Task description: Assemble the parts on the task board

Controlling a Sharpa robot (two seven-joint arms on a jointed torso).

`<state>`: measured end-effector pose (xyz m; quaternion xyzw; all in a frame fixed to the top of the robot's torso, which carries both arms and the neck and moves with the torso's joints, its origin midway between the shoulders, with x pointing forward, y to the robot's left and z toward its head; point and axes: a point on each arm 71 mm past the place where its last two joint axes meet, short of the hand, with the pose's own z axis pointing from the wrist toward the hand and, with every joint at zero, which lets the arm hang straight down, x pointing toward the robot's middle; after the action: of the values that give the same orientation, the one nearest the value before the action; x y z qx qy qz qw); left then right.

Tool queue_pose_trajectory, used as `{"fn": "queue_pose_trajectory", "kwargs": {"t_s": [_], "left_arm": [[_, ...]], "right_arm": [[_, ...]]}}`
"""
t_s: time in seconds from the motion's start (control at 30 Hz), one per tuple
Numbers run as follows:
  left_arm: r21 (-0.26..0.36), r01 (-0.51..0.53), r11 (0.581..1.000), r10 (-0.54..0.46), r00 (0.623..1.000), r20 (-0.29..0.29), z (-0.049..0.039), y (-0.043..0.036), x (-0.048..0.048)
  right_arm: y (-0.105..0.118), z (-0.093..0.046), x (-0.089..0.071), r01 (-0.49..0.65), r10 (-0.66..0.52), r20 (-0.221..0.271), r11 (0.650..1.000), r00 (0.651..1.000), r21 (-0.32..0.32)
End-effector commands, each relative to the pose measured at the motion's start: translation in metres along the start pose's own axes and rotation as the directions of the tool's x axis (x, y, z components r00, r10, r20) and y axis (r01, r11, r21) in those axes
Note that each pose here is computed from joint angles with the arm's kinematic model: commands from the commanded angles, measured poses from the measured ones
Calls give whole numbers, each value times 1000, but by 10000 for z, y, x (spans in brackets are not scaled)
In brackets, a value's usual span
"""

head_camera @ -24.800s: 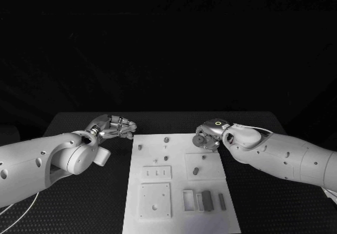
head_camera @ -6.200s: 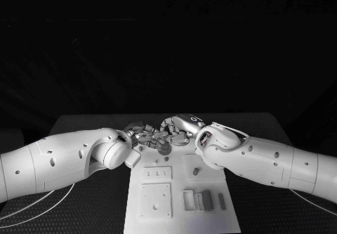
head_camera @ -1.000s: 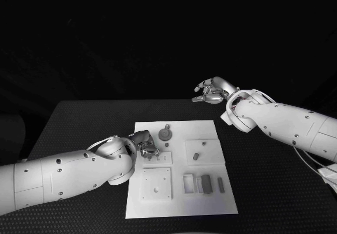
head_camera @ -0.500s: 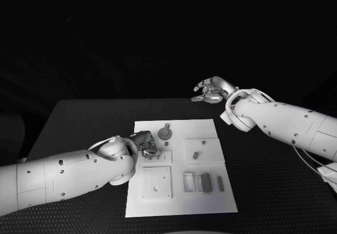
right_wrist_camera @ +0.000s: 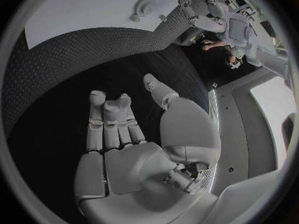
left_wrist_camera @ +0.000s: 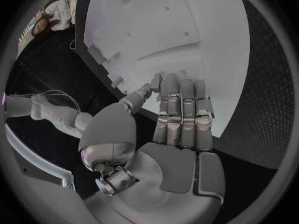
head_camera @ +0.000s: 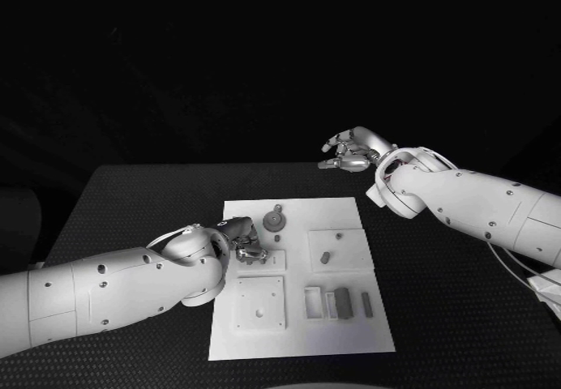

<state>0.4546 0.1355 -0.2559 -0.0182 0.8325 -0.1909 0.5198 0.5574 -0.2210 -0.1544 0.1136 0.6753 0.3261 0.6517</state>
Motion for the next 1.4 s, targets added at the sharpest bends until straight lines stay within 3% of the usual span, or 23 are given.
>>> {"fn": "queue_pose_trajectory", "kwargs": {"t_s": [0.03, 0.6, 1.17, 1.4], "left_arm": [[-12, -25, 1000, 24, 998, -52, -1, 8, 66], [-17, -12, 1000, 12, 999, -38, 4, 20, 54], [-27, 85, 996, -84, 995, 48, 5, 74, -18], [-38, 73, 997, -72, 997, 21, 20, 80, 1]], "right_arm": [[6, 0, 23, -1, 1, -16, 1000, 1000, -3], [-3, -3, 39, -1, 1, -20, 1000, 1000, 0], [-20, -9, 58, -2, 2, -22, 1000, 1000, 3], [-20, -9, 59, -2, 3, -23, 1000, 1000, 4]]}}
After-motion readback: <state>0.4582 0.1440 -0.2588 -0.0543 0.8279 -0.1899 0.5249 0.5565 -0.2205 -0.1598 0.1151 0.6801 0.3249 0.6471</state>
